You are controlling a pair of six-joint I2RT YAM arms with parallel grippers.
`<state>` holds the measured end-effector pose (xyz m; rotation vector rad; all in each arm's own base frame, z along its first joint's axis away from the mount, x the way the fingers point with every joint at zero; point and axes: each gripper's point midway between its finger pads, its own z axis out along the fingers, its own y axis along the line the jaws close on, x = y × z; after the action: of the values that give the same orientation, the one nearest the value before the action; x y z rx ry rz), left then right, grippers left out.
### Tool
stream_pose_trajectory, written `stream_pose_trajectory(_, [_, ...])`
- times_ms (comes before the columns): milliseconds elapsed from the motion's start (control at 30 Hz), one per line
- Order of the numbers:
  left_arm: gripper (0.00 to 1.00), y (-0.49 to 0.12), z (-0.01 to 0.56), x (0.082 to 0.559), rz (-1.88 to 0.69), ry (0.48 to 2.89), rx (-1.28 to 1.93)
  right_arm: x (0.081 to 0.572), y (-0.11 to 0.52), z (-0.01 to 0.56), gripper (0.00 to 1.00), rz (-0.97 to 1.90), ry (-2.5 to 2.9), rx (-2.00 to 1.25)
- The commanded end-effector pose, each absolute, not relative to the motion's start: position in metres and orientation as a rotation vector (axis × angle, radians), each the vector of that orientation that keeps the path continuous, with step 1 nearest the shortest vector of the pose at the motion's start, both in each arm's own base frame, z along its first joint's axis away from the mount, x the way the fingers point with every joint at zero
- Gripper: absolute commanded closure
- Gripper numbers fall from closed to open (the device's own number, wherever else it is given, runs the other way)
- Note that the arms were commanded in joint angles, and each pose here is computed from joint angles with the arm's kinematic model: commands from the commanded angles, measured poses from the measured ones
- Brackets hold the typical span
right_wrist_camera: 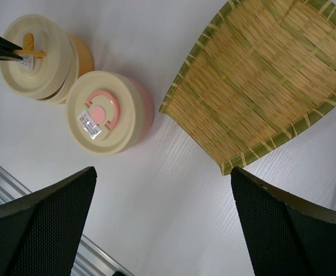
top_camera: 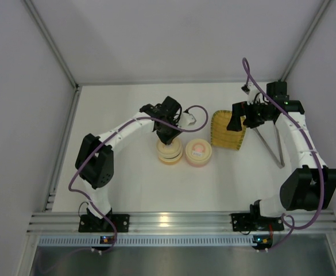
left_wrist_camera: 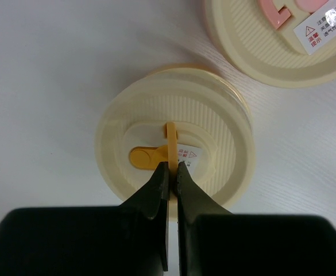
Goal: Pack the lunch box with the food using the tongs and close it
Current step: Close the box lid on the packing box.
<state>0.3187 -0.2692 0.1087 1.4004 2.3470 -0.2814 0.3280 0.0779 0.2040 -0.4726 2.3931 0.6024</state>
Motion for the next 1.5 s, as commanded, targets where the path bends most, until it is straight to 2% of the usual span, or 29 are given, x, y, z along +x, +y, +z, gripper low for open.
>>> stream_pose_trajectory(0, [1.00, -0.278, 0.129, 0.317, -0.320, 2.285, 1.374, 0.338, 0.078, 0.225, 0.01, 0.591, 2.292, -0.481])
stream_pose_trajectory(867, [0.99, -0.281, 0.114, 0.311, -0.343, 2.311, 1.378, 0.336, 0.080, 0.222, 0.01, 0.610, 2.298, -0.483])
stream_pose_trajectory(967, [0.87, -0.281, 0.114, 0.310, -0.344, 2.314, 1.379, 0.336, 0.080, 0.221, 0.01, 0.610, 2.298, -0.483])
stream_pose_trajectory(1000, [0.81, -0.280, 0.114, 0.310, -0.342, 2.314, 1.379, 0.336, 0.080, 0.221, 0.01, 0.610, 2.298, -0.483])
stream_pose_trajectory(1033, [0.68, -0.280, 0.114, 0.309, -0.346, 2.312, 1.381, 0.336, 0.080, 0.221, 0.01, 0.612, 2.297, -0.484])
stream_pose_trajectory(1133, [0.56, -0.278, 0.117, 0.308, -0.337, 2.314, 1.378, 0.335, 0.080, 0.222, 0.01, 0.613, 2.297, -0.485])
stream_pose_trajectory(1267, [0.49, -0.272, 0.123, 0.310, -0.300, 2.308, 1.367, 0.335, 0.080, 0.221, 0.01, 0.615, 2.297, -0.486])
stream_pose_trajectory(1467, [0.48, -0.261, 0.128, 0.308, -0.238, 2.317, 1.359, 0.335, 0.081, 0.221, 0.01, 0.617, 2.296, -0.487])
